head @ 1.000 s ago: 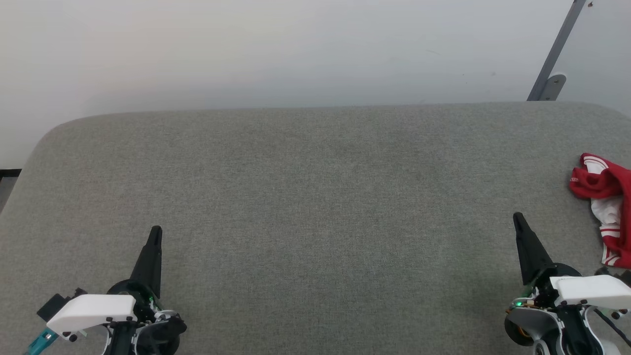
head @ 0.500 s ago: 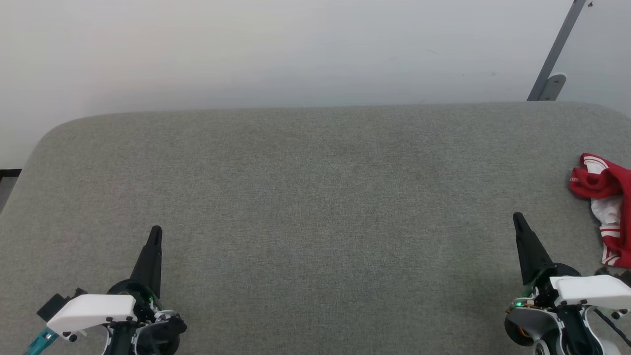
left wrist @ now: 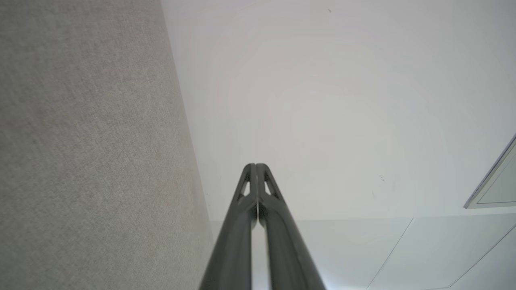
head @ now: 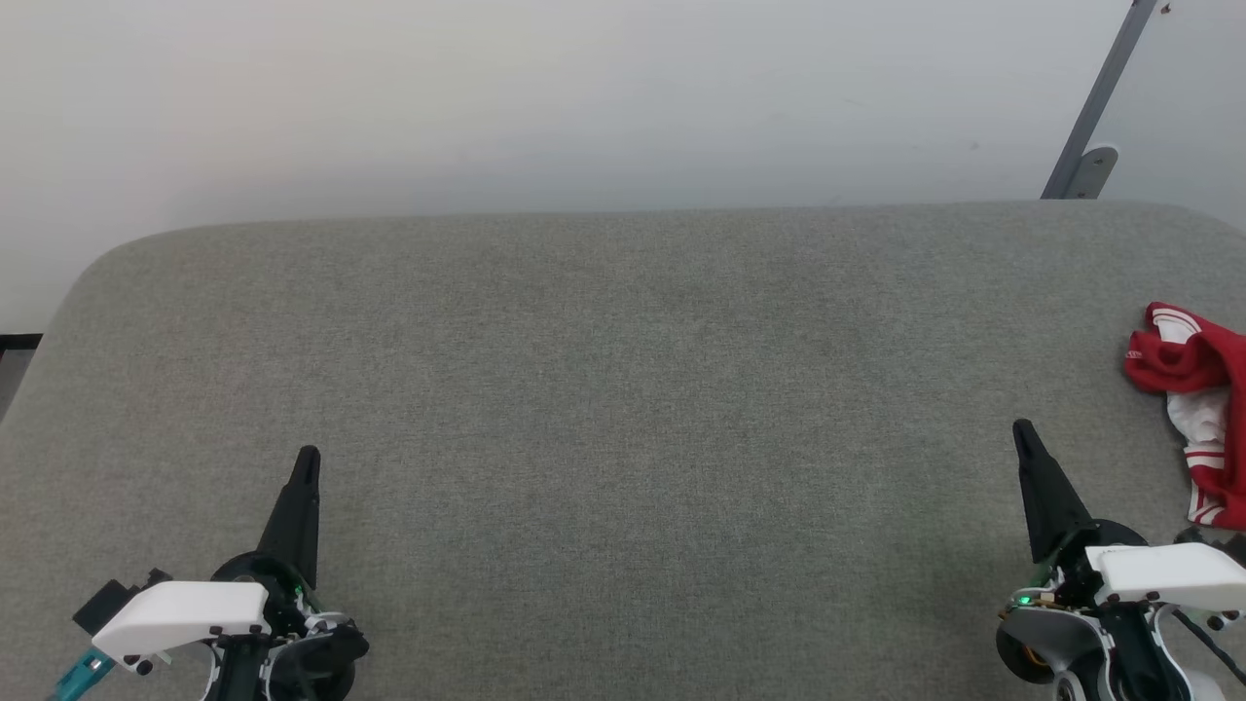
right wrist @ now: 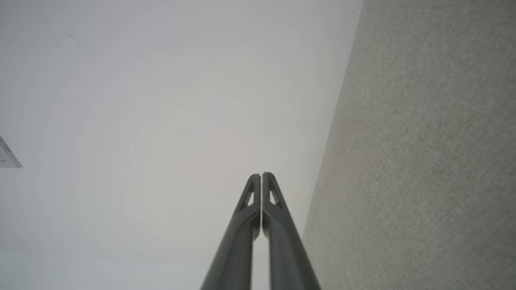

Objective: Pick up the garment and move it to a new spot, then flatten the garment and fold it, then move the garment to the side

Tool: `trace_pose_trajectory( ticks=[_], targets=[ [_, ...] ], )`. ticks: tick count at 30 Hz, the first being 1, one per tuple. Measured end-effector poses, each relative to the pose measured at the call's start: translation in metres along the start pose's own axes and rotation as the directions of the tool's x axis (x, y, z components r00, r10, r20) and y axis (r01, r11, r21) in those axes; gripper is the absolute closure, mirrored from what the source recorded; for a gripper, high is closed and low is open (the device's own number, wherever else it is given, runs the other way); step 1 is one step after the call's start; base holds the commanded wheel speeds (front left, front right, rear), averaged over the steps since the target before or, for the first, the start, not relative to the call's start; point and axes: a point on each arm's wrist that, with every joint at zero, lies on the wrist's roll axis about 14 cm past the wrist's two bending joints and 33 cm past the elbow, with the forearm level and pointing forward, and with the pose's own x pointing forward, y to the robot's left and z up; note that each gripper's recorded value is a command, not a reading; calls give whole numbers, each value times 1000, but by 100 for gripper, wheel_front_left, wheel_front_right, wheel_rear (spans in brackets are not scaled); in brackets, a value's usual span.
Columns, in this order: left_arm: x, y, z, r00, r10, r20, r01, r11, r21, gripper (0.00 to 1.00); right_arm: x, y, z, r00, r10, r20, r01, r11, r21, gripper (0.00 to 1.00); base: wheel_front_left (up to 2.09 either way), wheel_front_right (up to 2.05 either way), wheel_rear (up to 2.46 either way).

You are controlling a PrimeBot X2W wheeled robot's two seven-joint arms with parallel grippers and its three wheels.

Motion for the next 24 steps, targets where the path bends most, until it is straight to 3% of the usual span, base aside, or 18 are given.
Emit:
trace_pose_trajectory(
  ticks=[24],
  targets=[
    [0, 0, 0, 1000, 0, 0, 0, 1000, 0, 100, 0, 0, 0, 1000, 0, 0, 0, 1000, 0, 100, 0, 0, 0]
  ],
)
